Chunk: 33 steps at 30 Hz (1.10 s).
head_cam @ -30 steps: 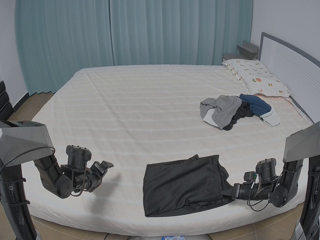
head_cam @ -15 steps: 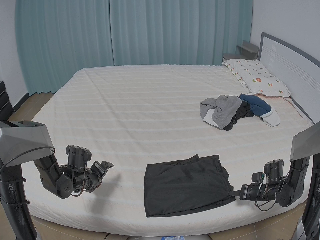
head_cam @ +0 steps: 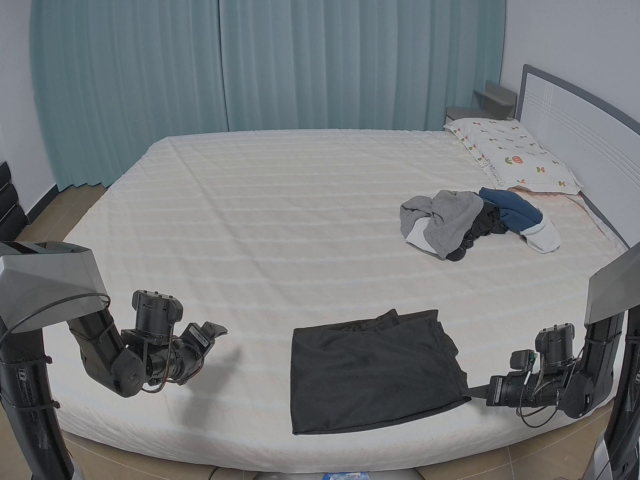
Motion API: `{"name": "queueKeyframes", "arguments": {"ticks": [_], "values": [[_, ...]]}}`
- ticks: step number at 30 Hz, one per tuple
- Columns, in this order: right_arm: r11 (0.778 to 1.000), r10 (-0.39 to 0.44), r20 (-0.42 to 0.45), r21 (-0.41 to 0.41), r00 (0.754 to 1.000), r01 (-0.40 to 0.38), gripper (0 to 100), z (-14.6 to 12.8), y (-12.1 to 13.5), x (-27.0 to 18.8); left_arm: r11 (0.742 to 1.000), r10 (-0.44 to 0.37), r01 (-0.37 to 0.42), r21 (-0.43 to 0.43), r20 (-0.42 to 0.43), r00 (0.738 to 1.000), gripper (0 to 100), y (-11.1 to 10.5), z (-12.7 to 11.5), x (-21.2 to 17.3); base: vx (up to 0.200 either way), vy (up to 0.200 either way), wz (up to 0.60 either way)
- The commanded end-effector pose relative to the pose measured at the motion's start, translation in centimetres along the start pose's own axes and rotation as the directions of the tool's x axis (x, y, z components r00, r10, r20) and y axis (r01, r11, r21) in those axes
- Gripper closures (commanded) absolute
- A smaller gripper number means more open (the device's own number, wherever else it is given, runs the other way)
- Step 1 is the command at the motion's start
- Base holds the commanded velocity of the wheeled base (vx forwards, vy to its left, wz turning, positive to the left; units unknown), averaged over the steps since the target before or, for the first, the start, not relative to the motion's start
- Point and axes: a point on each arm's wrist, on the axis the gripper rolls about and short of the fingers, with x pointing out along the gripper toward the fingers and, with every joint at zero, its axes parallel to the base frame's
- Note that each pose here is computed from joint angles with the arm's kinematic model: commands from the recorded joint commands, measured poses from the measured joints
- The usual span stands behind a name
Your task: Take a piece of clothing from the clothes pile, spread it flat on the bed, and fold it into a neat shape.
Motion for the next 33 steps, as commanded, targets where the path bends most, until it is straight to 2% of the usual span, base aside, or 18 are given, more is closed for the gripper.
{"name": "queueKeyframes", "arguments": {"ticks": [1, 4, 8, 11, 13, 23, 33], "values": [[1.0, -0.009, -0.006, 0.01, 1.0, 0.009, 0, -0.2, -0.3, -0.1, 1.0, -0.001, 0.001, 0.0, 0.001, 1.0, 0, 0.0, 0.0, 0.0, 0.0, 0.0, 0.0], [1.0, 0.009, 0.041, 0.005, 0.999, -0.009, 0, 0.7, -0.1, -0.1, 1.0, 0.0, 0.0, 0.0, 0.0, 1.0, 0, 0.0, 0.0, 0.0, 0.0, 0.0, 0.0], [0.998, 0.059, 0.154, 0.008, 0.986, -0.061, 0, 3.6, 0.6, 1.2, 1.0, 0.0, 0.0, -0.003, 0.0, 1.0, 0, 0.0, 0.0, 0.0, 0.0, 0.0, 0.0], [0.996, 0.075, 0.183, 0.024, 0.98, -0.081, 0, 4.6, 1.0, 1.9, 1.0, -0.001, 0.001, -0.003, 0.001, 1.0, 0, 0.0, 0.0, 0.0, 0.0, 0.0, 0.0], [0.993, 0.1, 0.238, 0.037, 0.966, -0.112, 0, 6.4, 1.9, 3.3, 1.0, -0.001, 0.001, -0.003, 0.001, 1.0, 0, 0.0, 0.0, 0.0, 0.0, 0.0, 0.0], [0.992, 0.11, 0.207, 0.034, 0.972, -0.119, 0, 10.0, 2.5, 9.0, 1.0, 0.0, 0.0, -0.003, 0.0, 1.0, 0, 0.0, 0.0, 0.0, 0.0, 0.0, 0.0], [0.994, 0.103, 0.207, 0.02, 0.973, -0.109, 0, 11.0, 3.2, 11.6, 1.0, 0.0, 0.0, 0.0, 0.0, 1.0, 0, 0.0, 0.0, 0.0, 0.0, 0.0, 0.0]]}}
